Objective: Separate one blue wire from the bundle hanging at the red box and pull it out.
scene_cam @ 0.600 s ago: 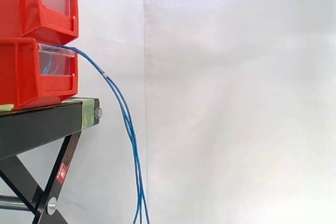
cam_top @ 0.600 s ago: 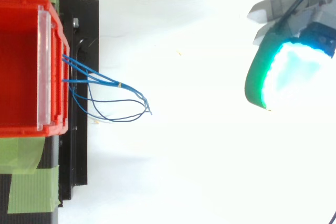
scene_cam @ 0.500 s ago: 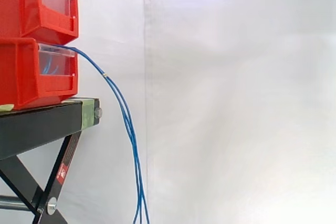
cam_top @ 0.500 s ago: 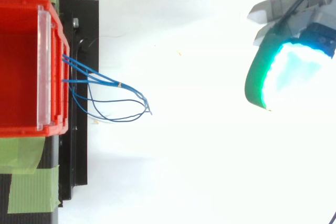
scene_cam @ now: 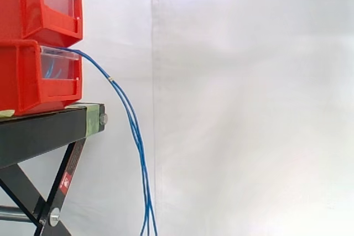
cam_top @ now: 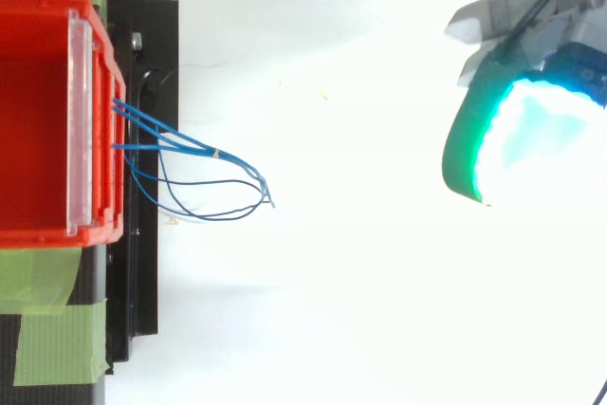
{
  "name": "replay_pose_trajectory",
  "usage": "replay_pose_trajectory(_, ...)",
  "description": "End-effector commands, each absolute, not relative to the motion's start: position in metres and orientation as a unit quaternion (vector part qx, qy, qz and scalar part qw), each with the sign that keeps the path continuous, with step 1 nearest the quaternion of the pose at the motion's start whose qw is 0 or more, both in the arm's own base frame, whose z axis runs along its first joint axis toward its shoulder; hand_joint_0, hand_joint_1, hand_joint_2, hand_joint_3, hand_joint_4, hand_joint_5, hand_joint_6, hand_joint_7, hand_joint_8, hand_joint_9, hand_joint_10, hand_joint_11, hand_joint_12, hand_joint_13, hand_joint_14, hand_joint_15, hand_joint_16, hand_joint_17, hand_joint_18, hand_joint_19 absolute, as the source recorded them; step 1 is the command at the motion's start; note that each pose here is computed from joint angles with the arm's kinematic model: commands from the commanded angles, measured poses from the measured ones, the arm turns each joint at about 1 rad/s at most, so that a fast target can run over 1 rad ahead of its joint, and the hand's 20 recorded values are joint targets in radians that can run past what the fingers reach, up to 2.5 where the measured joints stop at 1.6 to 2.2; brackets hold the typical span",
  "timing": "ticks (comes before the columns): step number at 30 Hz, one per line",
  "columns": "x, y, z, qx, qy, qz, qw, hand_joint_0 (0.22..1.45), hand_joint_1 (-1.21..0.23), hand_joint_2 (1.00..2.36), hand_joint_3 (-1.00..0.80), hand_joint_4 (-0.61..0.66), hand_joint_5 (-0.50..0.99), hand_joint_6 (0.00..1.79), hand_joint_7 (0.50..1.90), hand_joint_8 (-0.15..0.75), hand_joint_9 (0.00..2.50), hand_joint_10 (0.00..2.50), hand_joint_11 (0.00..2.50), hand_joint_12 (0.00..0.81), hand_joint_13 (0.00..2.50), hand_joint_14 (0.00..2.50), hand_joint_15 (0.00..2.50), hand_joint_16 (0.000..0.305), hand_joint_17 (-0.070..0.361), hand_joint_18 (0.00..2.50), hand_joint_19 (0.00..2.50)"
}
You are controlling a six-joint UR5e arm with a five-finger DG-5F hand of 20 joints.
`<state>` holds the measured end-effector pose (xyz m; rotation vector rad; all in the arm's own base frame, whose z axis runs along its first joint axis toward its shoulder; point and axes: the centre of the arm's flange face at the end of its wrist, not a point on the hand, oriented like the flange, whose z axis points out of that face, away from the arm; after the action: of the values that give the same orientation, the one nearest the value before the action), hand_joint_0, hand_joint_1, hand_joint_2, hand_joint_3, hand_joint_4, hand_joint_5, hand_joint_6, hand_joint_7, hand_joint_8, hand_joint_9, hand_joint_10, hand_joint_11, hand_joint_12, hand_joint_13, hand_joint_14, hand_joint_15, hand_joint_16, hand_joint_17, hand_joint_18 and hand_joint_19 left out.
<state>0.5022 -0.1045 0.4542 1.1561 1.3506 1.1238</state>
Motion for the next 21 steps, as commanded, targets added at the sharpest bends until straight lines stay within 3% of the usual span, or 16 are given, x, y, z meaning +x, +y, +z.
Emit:
replay_pose_trajectory(1,0.503,-0.104,0.456,0.472,0.556,0.466,0.501,0.48,-0.61,1.00,-0.50,0.24,-0.24,0.50,0.73,0.299,0.23,0.00,0.17,0.363,0.00,0.00,0.12,0.061,0.137,0.00,0.30)
replay_pose_trajectory(13,0.505,-0.104,0.456,0.458,0.565,0.455,0.514,0.49,-0.65,1.00,-0.50,0.26,-0.23,0.50,0.76,0.295,0.23,0.00,0.19,0.356,0.00,0.00,0.12,0.060,0.135,0.00,0.30)
replay_pose_trajectory(21,0.496,-0.104,0.424,0.455,0.594,0.417,0.516,0.52,-0.69,1.00,-0.50,0.28,-0.22,0.50,0.83,0.292,0.24,0.01,0.21,0.349,0.00,0.00,0.12,0.058,0.132,0.00,0.29)
